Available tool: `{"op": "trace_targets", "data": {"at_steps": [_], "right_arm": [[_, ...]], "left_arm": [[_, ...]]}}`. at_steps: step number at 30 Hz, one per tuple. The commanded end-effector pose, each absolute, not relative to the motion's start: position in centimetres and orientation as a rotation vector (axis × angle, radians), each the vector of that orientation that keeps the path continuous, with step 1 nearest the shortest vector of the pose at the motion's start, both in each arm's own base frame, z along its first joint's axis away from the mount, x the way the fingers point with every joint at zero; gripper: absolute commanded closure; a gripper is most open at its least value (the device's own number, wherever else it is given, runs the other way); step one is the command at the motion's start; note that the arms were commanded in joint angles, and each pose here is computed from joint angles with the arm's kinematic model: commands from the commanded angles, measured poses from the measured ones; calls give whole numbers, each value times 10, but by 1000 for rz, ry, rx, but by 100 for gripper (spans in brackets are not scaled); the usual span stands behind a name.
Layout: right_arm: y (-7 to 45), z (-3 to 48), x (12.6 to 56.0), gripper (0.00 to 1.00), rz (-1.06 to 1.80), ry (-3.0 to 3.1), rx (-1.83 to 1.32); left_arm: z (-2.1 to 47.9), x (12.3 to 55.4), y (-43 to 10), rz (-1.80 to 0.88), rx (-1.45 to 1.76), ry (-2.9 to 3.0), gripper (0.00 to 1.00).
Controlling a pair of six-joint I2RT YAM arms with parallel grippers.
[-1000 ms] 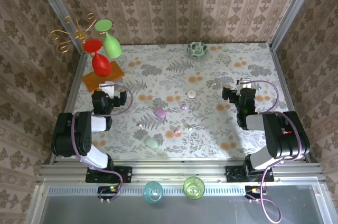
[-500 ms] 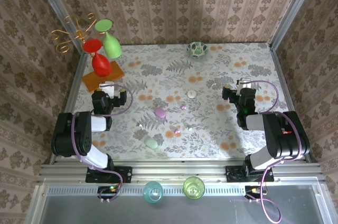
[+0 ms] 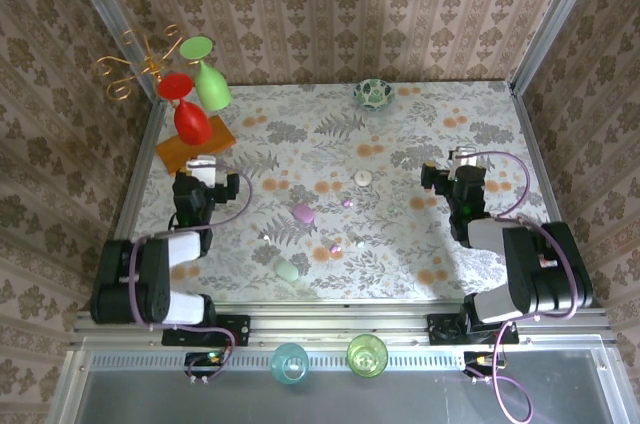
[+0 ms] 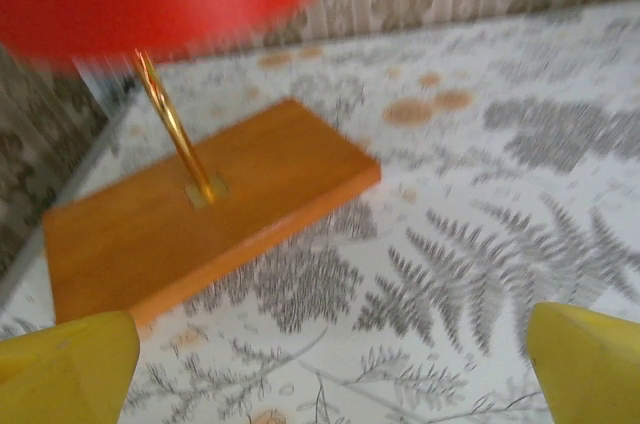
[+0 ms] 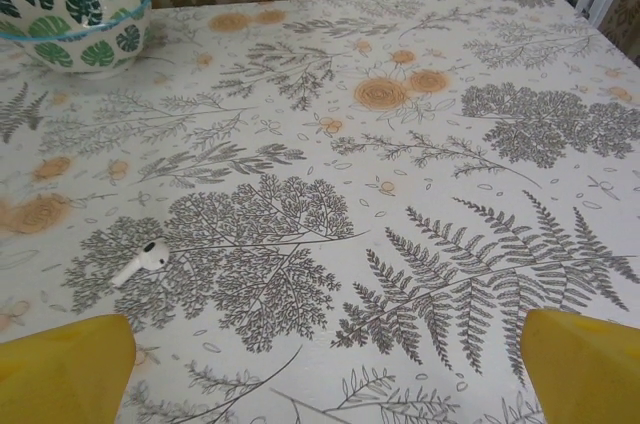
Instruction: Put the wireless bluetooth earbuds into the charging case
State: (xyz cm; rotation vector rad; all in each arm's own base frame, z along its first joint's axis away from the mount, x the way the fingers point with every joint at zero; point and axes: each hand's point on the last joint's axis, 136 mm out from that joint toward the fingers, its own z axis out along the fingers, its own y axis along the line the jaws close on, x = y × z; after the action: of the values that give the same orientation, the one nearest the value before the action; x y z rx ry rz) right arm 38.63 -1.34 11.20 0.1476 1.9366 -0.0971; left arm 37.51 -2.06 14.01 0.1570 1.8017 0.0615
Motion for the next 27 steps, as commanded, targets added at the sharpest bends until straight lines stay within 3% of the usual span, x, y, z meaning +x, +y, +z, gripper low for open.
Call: {"op": "trace_targets", "data": {"at_steps": [1,10,15,20,27], "right_arm": [[-12,139,386,0,-113,1936,158],[39,172,377,0,97,2004,151],[94,170,385,0,177,2076,19],[143,137,395,0,269,2199,-130],[159,91,408,5,222,2403,-155]], "left_arm": [[163,362,-25,88,159,1767,0],[185,335,-78,-56,274,1783,0],[182,328,-119,-162,391,1807,0],[183,328,-151,-269,461,1818,0],[180,331,-171,-332,502,1832,0]]}}
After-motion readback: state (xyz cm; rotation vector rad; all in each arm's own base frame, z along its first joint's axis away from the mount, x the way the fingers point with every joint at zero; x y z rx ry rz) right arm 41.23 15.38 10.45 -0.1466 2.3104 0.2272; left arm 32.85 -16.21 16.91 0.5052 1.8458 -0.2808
